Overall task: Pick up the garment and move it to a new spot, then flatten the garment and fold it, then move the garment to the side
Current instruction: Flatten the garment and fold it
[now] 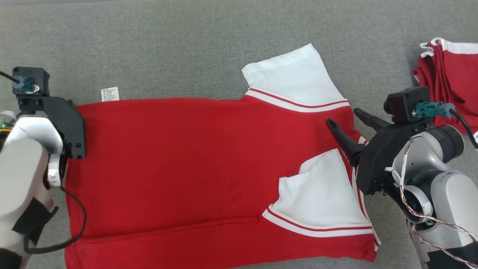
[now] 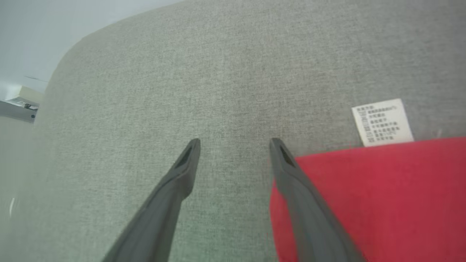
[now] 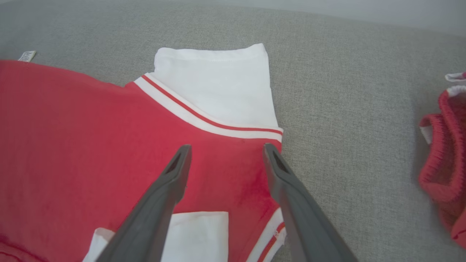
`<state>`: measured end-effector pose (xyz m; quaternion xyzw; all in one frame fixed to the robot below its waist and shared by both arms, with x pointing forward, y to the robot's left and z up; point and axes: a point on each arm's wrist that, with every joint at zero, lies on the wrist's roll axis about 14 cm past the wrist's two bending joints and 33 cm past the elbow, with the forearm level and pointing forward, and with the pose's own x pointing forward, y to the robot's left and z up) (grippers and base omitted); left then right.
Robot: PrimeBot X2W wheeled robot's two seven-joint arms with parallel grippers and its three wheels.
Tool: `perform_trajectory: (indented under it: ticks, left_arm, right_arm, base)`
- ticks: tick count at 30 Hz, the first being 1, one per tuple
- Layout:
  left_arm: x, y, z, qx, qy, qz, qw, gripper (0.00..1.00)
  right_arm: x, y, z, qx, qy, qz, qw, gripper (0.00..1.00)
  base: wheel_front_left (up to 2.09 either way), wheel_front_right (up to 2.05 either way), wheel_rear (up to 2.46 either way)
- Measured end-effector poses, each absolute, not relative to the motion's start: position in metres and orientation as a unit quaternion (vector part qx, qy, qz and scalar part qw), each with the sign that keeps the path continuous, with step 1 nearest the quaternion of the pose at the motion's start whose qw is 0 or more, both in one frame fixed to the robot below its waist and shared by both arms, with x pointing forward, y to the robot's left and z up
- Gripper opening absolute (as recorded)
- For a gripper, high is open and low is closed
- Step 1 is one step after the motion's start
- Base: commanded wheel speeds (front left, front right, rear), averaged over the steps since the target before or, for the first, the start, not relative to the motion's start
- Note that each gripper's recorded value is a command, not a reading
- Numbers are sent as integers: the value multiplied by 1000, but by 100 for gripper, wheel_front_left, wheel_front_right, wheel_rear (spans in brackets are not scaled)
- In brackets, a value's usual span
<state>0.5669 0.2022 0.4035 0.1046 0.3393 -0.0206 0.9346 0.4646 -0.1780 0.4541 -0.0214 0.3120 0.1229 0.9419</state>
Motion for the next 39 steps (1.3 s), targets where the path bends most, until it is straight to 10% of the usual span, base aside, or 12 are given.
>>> perform_trajectory:
  ticks: [20, 25, 37, 39]
  left_arm:
    - [551, 189, 422, 67, 375, -40, 924, 100]
    - [549, 187, 413, 75, 393, -42, 915, 81]
    - [549, 191, 404, 101, 405, -42, 908, 80]
    - [550, 191, 403, 104, 406, -45, 907, 64]
  right_arm:
    - [457, -185, 464, -19, 307, 113, 945, 100]
    - [454, -185, 459, -20, 315, 112, 942, 100]
    - [452, -185, 455, -25, 324, 114, 939, 100]
    - [452, -185, 454, -26, 326, 115, 938, 100]
  base:
    - [0, 0, 0]
    - [0, 0, 0]
    - [0, 0, 0]
    - [0, 0, 0]
